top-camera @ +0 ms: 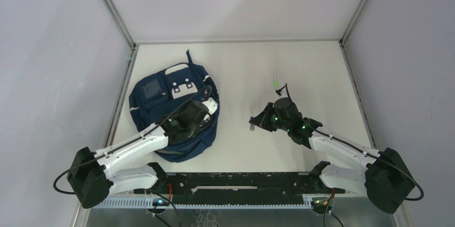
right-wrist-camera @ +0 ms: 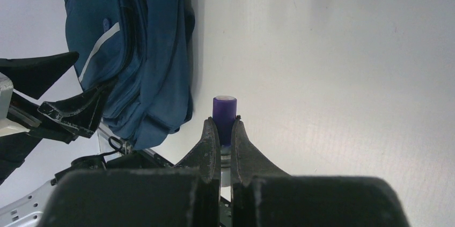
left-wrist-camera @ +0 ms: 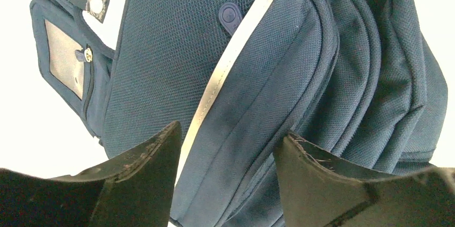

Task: Pack the student bag
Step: Place the stationery in the student bag.

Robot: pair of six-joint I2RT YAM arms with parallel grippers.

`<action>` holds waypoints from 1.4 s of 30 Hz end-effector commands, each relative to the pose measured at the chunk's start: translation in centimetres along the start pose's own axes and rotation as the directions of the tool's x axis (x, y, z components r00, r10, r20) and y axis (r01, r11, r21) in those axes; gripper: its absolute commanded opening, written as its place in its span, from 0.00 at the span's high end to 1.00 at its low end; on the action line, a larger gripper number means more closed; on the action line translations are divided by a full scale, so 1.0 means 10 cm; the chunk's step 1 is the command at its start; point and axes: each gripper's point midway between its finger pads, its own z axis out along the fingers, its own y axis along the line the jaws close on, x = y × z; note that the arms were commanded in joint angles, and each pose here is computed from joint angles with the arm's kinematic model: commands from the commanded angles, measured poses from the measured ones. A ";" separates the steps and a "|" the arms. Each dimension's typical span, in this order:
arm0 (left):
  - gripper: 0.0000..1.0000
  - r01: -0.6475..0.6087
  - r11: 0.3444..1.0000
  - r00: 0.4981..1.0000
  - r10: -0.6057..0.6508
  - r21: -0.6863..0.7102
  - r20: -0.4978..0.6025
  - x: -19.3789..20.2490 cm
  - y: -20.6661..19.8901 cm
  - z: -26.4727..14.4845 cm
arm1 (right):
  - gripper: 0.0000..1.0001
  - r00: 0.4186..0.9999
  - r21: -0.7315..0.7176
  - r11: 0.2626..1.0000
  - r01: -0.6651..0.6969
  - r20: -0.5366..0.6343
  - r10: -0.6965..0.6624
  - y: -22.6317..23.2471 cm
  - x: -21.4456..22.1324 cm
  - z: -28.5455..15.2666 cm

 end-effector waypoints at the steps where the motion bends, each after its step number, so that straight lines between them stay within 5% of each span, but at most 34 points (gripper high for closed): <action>1: 0.37 0.092 0.990 0.994 -0.085 -0.108 0.067 -0.29 0.26 -0.07 | 1.00 1.000 -0.041 0.999 0.016 0.025 -0.015 0.10 -0.06 0.00; 10: 0.72 0.115 0.990 0.990 -0.108 -0.078 0.090 -0.42 0.32 -0.23 | 1.00 0.999 -0.038 0.999 0.022 0.024 -0.021 0.09 -0.06 0.00; 13: 0.99 0.130 0.990 0.987 -0.124 -0.054 0.105 -0.49 0.33 -0.29 | 1.00 0.999 -0.041 0.999 0.022 0.024 -0.021 0.10 -0.06 0.01; 21: 1.00 0.210 0.953 0.938 -0.259 0.217 0.229 -1.08 0.03 -0.49 | 1.00 0.999 -0.087 0.996 0.012 0.037 -0.009 0.21 -0.10 -0.04; 30: 1.00 0.245 0.922 0.869 -0.346 0.299 0.354 -1.82 0.07 -0.58 | 1.00 0.996 -0.237 0.971 -0.012 0.085 0.033 0.59 -0.27 -0.07; 37: 1.00 0.286 0.890 0.834 -0.414 0.355 0.366 -2.10 0.23 -0.66 | 1.00 0.993 -0.308 0.951 -0.001 0.114 0.038 1.03 -0.38 0.00; 42: 1.00 0.385 0.789 0.782 -0.554 0.478 0.284 -2.02 0.35 -0.66 | 1.00 0.993 -0.369 0.929 -0.006 0.109 0.049 1.44 -0.45 0.18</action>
